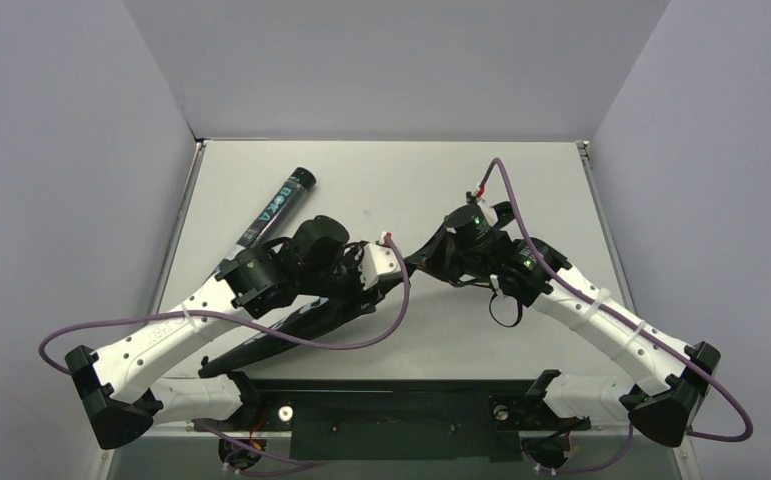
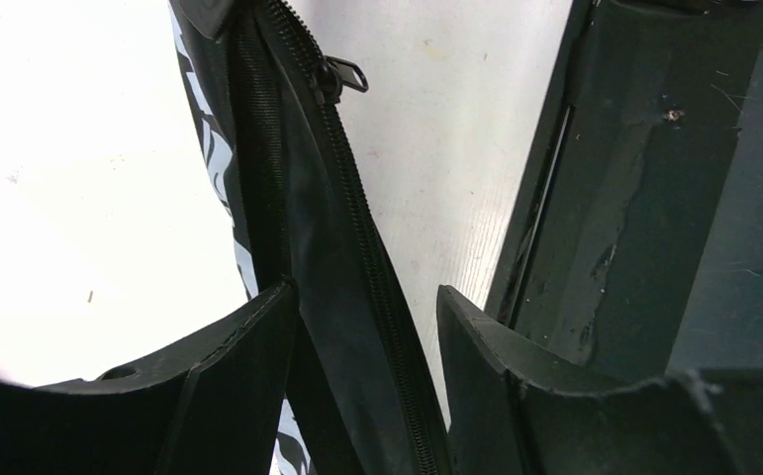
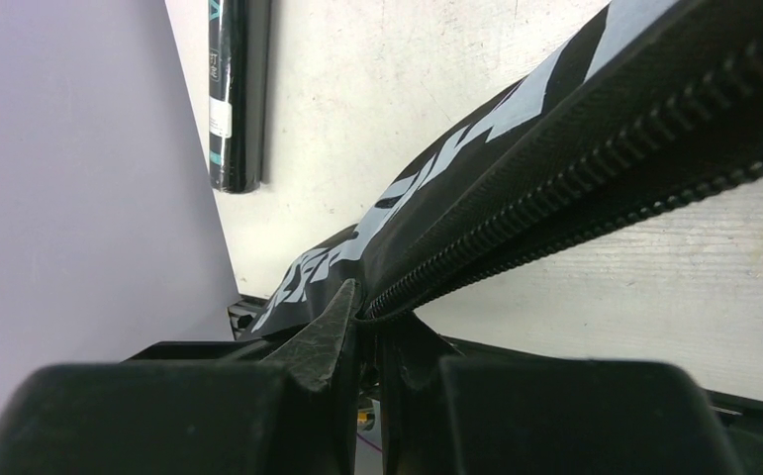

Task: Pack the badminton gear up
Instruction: Zip the racket bag at the center of the board.

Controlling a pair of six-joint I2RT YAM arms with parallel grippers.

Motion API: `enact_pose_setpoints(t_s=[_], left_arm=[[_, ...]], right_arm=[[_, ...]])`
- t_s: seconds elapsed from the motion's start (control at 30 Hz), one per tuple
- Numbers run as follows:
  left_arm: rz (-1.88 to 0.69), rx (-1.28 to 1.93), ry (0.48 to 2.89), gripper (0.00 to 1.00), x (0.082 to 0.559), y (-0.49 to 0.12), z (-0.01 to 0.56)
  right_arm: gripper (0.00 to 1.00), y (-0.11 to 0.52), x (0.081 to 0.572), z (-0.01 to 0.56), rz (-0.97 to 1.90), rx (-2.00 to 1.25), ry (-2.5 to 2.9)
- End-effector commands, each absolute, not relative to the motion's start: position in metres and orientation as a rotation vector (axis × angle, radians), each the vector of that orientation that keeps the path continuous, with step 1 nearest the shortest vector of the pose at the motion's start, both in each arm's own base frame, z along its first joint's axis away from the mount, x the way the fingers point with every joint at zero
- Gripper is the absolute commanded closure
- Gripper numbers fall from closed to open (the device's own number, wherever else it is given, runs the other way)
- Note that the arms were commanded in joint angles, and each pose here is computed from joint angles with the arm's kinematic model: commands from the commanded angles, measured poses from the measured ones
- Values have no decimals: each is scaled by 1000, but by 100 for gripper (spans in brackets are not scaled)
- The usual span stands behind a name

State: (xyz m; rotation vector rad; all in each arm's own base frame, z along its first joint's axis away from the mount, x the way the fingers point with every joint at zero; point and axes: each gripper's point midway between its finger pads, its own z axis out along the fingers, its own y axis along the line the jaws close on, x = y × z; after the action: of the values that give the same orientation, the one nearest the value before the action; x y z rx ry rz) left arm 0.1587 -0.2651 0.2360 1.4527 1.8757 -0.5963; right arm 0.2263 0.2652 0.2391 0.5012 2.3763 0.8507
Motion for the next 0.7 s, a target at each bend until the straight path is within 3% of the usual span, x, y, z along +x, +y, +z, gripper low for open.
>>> enact_pose_setpoints(t_s=[0.0,0.3,0.67], left_arm=[[-573,1390,1809,37,171,-273,256],[-577,1428,1819,37,170,-280,240],[-452,1362,1728,40,206,-306,263]], right_arm=[[100,270,233,274,916,492,2273],[100,278,232,287,949,474,2257],[100,297,224,296,991,418,2270]])
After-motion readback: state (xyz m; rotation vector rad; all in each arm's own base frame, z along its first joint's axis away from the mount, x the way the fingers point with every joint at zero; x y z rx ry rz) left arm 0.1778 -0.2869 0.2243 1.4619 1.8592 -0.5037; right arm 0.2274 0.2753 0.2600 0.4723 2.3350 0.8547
